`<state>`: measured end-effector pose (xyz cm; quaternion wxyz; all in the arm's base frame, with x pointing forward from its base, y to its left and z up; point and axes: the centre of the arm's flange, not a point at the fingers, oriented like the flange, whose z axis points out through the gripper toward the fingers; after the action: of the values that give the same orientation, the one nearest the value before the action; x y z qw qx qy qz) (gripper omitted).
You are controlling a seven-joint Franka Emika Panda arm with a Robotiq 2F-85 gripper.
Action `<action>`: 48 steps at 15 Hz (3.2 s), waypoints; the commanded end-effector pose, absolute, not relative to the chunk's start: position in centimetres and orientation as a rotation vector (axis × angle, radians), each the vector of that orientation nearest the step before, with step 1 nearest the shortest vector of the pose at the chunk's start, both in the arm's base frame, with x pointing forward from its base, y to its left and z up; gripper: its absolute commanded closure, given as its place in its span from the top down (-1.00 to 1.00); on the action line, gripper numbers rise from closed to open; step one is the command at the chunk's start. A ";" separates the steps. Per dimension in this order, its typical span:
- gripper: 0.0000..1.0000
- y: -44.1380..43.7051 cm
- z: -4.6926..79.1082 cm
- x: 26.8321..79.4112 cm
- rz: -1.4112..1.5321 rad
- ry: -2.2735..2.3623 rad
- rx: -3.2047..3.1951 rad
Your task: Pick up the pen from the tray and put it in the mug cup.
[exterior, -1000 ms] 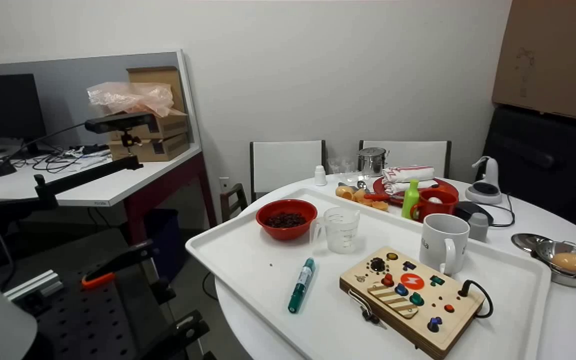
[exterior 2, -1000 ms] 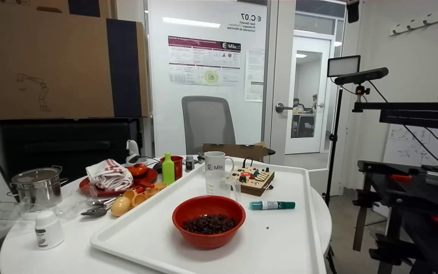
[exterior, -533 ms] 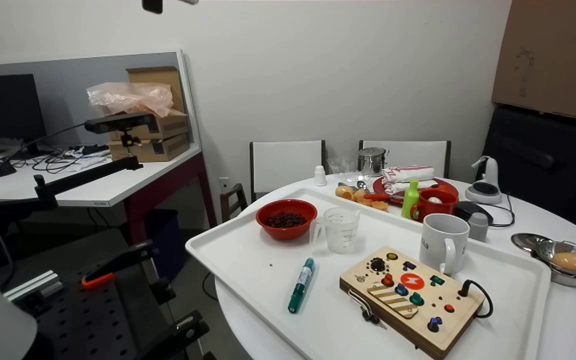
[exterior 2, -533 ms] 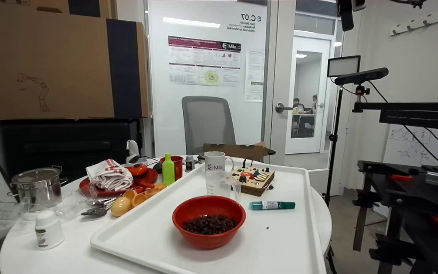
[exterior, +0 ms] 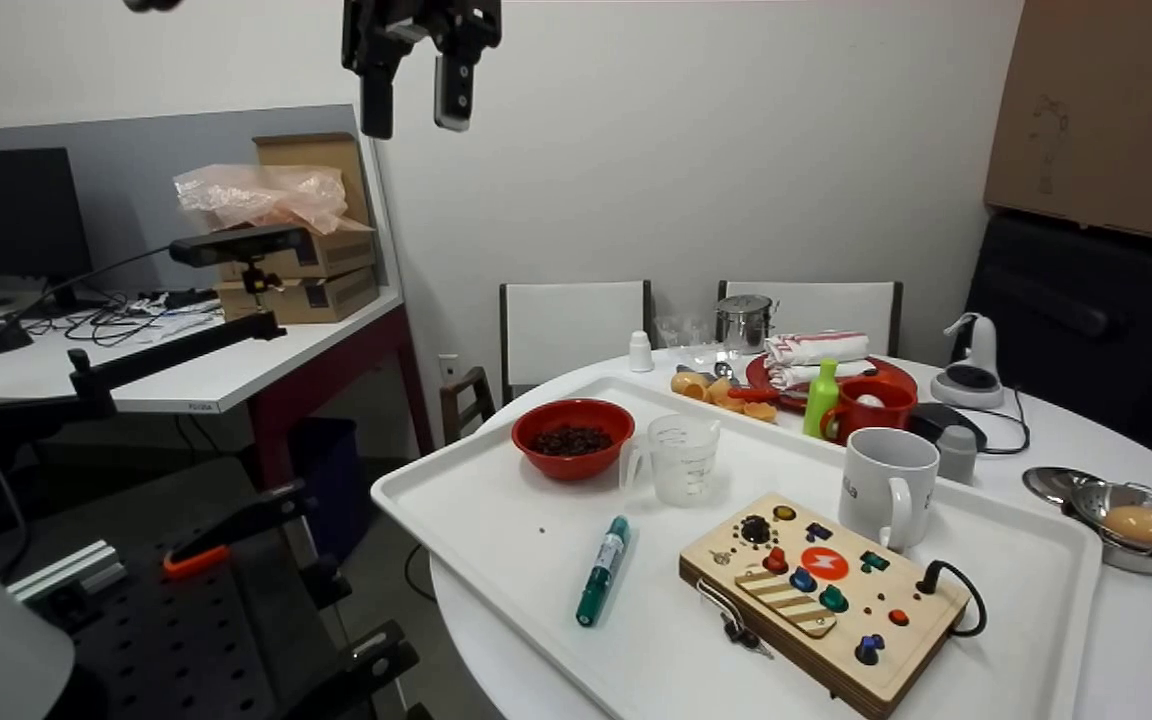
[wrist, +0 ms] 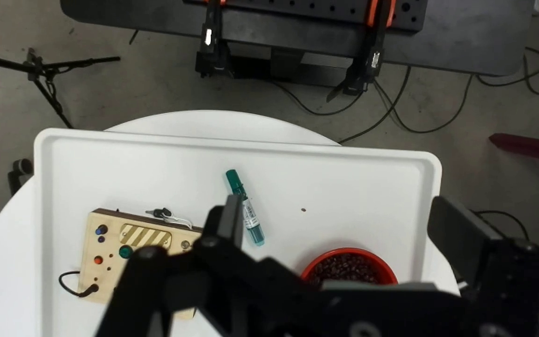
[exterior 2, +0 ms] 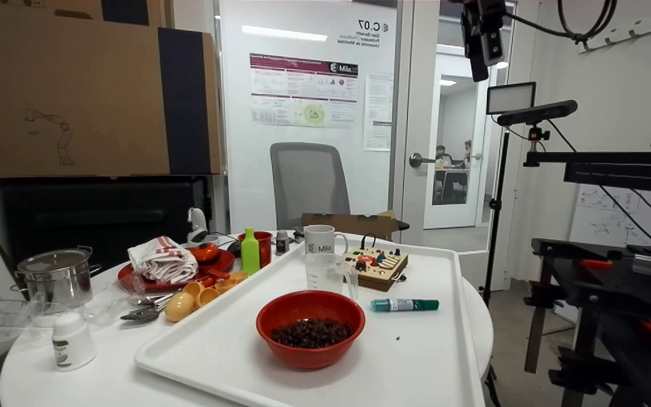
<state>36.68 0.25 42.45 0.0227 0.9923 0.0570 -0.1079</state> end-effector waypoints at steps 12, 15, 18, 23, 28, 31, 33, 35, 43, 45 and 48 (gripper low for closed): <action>1.00 1.5 34.5 40.1 -0.384 0.415 3.092; 1.00 2.0 31.3 41.2 -0.343 0.596 3.074; 1.00 2.3 28.1 42.4 -0.331 0.868 3.048; 1.00 2.5 22.3 44.3 -0.431 0.982 3.043; 1.00 2.5 17.5 46.5 -0.510 0.897 3.041; 1.00 1.9 16.2 47.9 -0.525 0.839 3.012; 1.00 1.2 17.5 47.8 -0.541 0.777 3.001; 1.00 1.4 16.8 47.2 -0.526 0.812 3.017; 1.00 1.9 15.5 48.1 -0.471 0.719 3.029; 1.00 2.0 14.1 48.5 -0.444 0.696 3.018; 1.00 1.8 11.5 49.2 -0.352 0.662 3.015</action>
<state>48.07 1.82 14.52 0.0001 0.9654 0.2237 -0.1343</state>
